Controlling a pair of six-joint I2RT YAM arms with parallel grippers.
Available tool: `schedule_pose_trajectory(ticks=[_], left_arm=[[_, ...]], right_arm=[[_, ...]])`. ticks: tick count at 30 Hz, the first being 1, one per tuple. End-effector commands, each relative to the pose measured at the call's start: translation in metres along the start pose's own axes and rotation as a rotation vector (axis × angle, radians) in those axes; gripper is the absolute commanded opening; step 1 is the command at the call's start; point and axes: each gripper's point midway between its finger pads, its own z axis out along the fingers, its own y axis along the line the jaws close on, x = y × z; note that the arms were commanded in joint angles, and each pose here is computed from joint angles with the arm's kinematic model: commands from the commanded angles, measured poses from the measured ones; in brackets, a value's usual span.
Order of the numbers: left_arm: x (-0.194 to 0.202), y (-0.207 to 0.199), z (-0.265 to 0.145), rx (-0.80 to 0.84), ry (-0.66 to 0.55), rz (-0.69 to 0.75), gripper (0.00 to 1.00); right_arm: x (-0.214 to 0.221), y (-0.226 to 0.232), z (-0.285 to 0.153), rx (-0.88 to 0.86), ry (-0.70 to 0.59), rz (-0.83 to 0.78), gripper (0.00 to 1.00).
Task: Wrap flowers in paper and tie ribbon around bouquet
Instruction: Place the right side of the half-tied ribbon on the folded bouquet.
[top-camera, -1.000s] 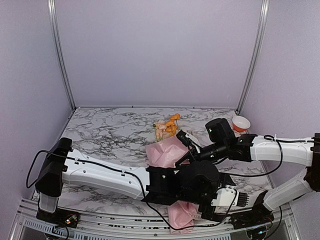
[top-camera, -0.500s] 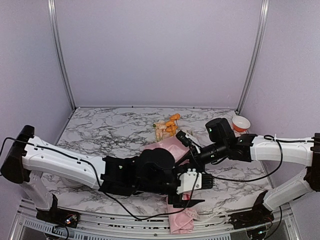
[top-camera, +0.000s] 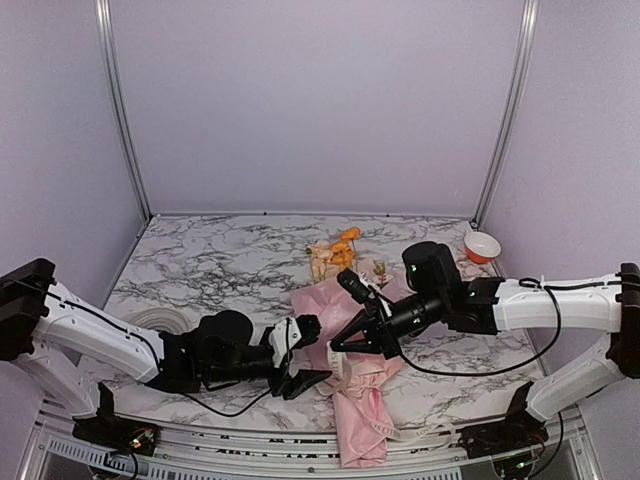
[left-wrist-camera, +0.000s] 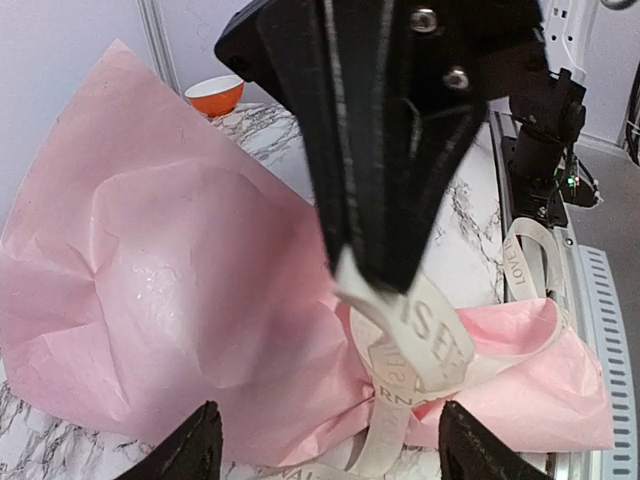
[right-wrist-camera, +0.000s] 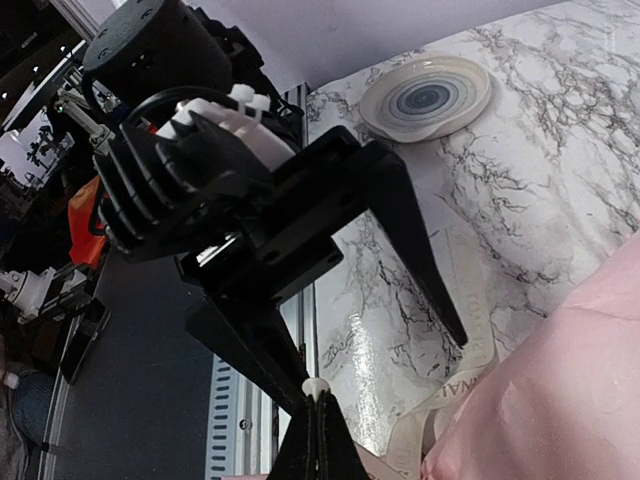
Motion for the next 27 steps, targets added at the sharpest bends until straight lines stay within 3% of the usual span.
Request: schedule_pose_trajectory(ticks=[1, 4, 11, 17, 23, 24, 26, 27], left_arm=[[-0.046, -0.006, 0.012, 0.057, -0.169, -0.029, 0.75], [-0.047, -0.002, 0.015, 0.057, -0.194, -0.042, 0.68], [-0.047, -0.034, 0.021, 0.259, -0.244, -0.040, 0.59], [-0.041, -0.039, 0.027, 0.288, -0.231, -0.047, 0.35], [-0.041, -0.039, 0.026, 0.290, -0.232, -0.053, 0.32], [-0.041, -0.038, 0.026, 0.285, -0.232, -0.055, 0.25], [-0.039, -0.033, 0.028, 0.254, -0.228, -0.070, 0.00], [-0.037, -0.031, 0.028, 0.243, -0.224, -0.074, 0.00]], right_arm=[[-0.003, 0.009, 0.008, -0.061, -0.006, -0.028, 0.00], [-0.002, 0.010, 0.008, -0.064, -0.004, -0.029, 0.00], [-0.002, 0.008, 0.010, -0.067, 0.001, -0.034, 0.00], [-0.003, 0.007, 0.010, -0.062, 0.004, -0.040, 0.00], [-0.002, 0.003, 0.009, -0.043, 0.011, -0.038, 0.00], [-0.002, 0.003, 0.009, -0.041, 0.010, -0.039, 0.00], [-0.002, 0.003, 0.008, -0.039, 0.011, -0.038, 0.00], [-0.002, 0.002, 0.008, -0.033, 0.015, -0.034, 0.00]])
